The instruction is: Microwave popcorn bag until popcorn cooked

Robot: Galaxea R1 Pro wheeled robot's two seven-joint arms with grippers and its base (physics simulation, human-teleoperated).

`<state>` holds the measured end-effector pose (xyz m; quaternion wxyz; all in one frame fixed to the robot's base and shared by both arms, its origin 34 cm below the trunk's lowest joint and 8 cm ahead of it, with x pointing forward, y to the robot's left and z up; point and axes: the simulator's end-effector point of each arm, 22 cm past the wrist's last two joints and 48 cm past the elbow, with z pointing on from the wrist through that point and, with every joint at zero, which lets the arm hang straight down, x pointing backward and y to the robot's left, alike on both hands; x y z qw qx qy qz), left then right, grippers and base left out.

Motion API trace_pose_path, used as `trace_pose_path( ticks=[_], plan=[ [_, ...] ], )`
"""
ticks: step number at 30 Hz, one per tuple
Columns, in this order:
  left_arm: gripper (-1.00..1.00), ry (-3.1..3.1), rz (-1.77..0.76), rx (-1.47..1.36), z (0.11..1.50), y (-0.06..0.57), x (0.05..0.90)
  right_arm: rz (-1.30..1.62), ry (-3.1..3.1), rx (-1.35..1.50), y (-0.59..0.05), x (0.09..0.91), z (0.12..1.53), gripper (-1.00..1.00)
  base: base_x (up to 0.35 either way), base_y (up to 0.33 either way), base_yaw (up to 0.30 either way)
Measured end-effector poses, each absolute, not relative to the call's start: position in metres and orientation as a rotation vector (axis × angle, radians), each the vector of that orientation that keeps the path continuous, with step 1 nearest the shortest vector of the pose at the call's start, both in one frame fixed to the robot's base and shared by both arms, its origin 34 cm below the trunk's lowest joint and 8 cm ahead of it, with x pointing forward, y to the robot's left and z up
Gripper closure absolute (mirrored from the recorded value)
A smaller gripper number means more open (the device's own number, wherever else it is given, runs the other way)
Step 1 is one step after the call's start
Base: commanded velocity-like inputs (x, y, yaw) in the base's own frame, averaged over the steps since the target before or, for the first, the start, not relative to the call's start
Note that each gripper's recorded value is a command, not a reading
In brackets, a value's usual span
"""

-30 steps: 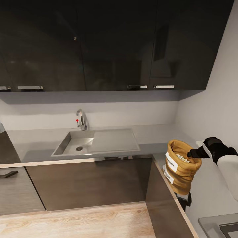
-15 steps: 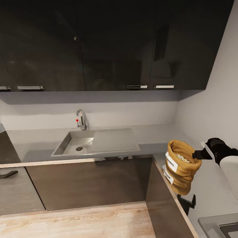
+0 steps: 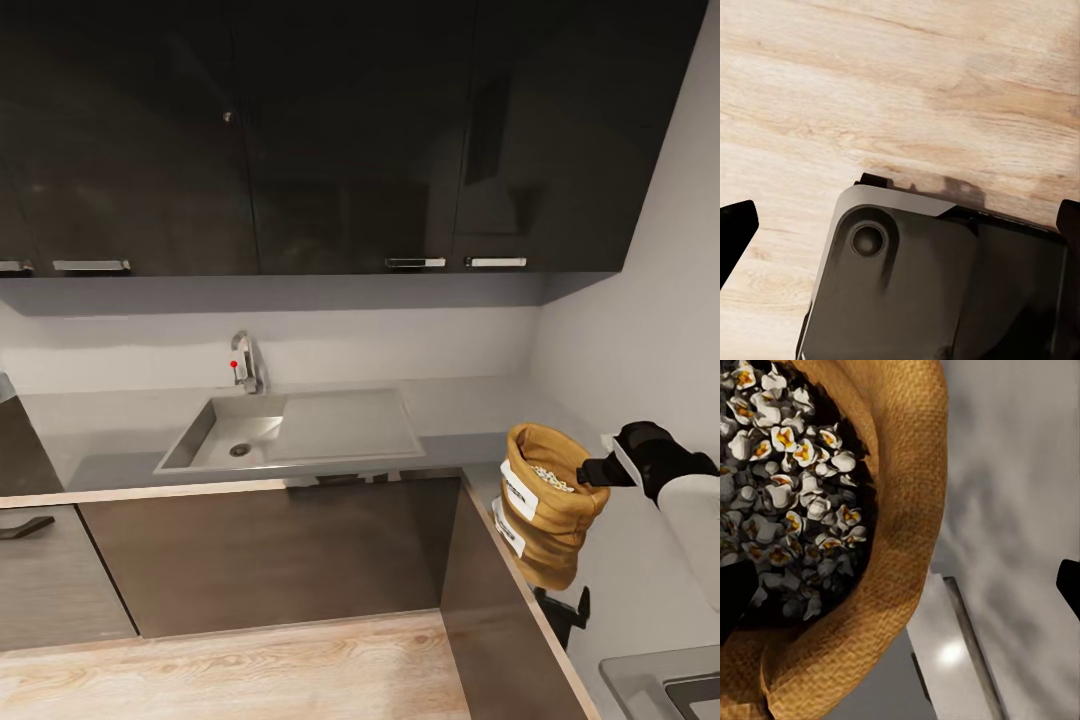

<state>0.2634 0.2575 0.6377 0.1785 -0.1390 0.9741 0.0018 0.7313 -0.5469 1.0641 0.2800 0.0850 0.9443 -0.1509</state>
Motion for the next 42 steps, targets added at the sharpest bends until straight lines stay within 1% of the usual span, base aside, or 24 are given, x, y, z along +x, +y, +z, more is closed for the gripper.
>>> trace_pose_path(
  ticks=[16, 35, 36, 42],
  plan=[
    [-1.0, 2.755, 0.005, -0.393, 0.638, 0.257, 0.263, -0.412, 2.575, 0.216, -0.546, 0.715, 1.034, -1.0, 0.0, 0.0, 0.0],
    [-1.0, 2.755, 0.005, -0.393, 0.638, 0.257, 0.263, -0.407, 2.573, 0.207, -0.542, 0.716, 1.032, -1.0, 0.0, 0.0, 0.0],
    [-1.0, 2.755, 0.005, -0.393, 0.638, 0.257, 0.263, -0.407, 2.573, 0.207, -0.542, 0.716, 1.032, 1.0, 0.0, 0.0, 0.0],
    [-1.0, 2.754, 0.005, -0.393, 0.638, 0.257, 0.263, -0.408, 2.57, 0.206, -0.542, 0.717, 1.033, 1.0, 0.0, 0.0, 0.0]
  ],
)
